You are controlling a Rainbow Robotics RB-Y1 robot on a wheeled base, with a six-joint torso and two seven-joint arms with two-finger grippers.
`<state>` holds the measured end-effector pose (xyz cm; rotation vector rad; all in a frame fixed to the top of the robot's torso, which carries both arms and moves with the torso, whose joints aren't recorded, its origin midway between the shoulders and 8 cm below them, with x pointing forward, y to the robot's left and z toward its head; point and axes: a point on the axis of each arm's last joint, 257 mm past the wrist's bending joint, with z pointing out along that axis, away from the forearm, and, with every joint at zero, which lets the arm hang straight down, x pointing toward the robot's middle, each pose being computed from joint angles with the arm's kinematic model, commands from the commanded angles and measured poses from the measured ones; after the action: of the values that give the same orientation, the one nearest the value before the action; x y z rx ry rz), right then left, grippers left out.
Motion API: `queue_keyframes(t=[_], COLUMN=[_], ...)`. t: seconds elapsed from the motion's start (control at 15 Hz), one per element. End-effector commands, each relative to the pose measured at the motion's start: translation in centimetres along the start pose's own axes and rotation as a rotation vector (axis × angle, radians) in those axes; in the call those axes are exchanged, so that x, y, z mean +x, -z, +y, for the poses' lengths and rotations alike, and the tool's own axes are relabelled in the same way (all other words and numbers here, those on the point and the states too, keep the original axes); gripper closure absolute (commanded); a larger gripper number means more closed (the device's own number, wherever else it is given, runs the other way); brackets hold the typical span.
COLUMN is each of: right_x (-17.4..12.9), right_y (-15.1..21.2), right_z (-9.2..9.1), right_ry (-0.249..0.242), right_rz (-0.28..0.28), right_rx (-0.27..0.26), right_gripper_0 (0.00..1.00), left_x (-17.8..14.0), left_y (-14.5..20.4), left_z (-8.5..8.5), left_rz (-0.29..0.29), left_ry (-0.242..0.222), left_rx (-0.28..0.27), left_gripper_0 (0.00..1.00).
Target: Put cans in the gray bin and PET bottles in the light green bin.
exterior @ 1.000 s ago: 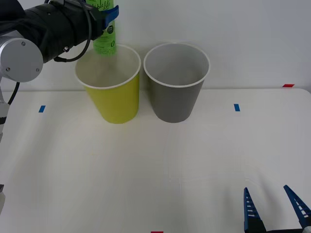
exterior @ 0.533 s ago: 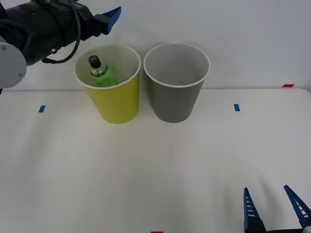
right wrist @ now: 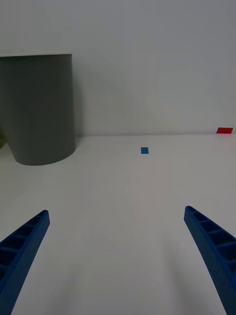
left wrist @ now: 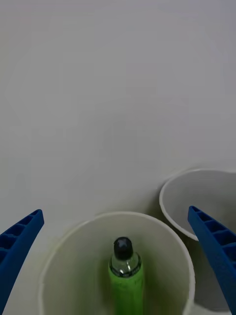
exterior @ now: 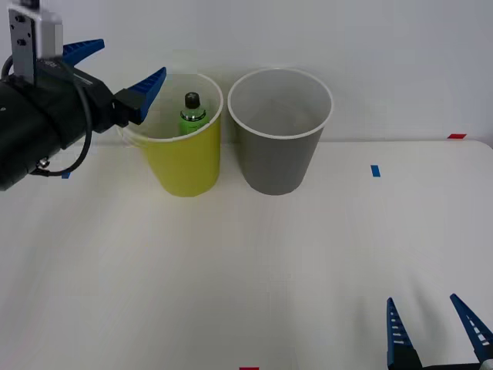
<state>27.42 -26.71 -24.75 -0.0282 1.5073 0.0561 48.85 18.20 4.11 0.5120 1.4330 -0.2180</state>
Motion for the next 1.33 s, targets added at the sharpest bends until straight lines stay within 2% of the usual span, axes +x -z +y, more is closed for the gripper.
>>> queue_keyframes(t=[0.07,0.33,0.53,0.6,0.8,1.13,1.33], right_x=[0.0,0.0,0.0,0.0,0.0,0.0,0.0], right_y=[0.0,0.0,0.0,0.0,0.0,0.0,0.0], right_z=[0.0,0.0,0.0,0.0,0.0,0.0,0.0], right_ry=[0.000,0.000,0.000,0.000,0.000,0.000,0.000], right_rz=[0.000,0.000,0.000,0.000,0.000,0.000,0.000], right_rx=[0.000,0.000,0.000,0.000,0.000,0.000,0.000], right_gripper_0=[0.05,0.05,0.05,0.05,0.05,0.05,0.05], left_x=[2.4,6.2,8.7,9.1,9.7,10.3,11.6], left_y=[3.2,6.6,7.6,7.9,8.9,9.7,11.3], left_z=[-1.9,-3.7,-5.2,-5.5,-5.1,-4.8,-5.1], left_rz=[0.017,0.049,0.069,0.073,0.062,0.078,0.088], left_ry=[0.020,0.108,0.145,0.145,0.076,0.051,0.073], left_rx=[-0.005,-0.039,-0.040,-0.039,-0.066,-0.059,-0.081], left_gripper_0=[0.00,0.00,0.00,0.00,0.00,0.00,0.00])
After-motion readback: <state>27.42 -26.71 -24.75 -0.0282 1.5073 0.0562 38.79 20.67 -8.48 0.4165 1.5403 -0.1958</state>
